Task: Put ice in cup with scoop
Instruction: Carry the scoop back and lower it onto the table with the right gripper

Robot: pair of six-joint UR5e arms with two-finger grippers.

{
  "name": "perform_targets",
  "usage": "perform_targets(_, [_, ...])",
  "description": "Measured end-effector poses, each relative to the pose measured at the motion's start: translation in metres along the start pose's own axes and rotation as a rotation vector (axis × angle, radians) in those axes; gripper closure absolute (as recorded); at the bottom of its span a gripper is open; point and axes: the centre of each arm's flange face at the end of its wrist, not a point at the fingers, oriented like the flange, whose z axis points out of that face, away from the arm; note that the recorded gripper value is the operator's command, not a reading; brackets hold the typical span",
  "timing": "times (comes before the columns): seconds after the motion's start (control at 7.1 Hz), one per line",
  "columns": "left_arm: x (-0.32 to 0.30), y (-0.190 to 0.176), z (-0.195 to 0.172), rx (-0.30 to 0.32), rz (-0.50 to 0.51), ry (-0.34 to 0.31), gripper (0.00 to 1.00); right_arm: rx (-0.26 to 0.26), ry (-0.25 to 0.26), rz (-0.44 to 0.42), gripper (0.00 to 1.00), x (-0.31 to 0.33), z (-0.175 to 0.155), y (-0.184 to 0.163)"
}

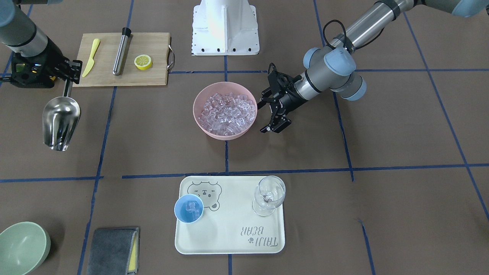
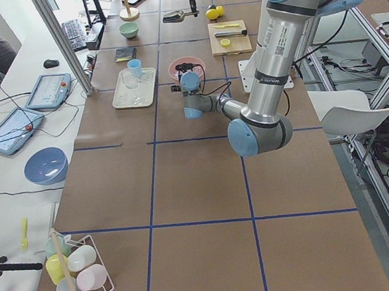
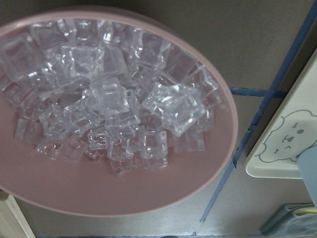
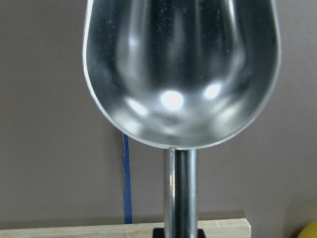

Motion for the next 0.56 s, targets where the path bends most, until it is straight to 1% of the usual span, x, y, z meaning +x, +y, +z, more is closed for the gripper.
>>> perform_targets(0.28, [0.000, 0.000, 0.000, 0.000, 0.000, 0.000, 0.00, -0.021, 0.017, -0.003, 1.00, -0.010, 0.049, 0.004])
perform_targets(0.56, [0.000, 0.000, 0.000, -0.001, 0.000, 0.000, 0.00, -0.044, 0.033, -0.006, 1.00, -0.013, 0.074, 0.004])
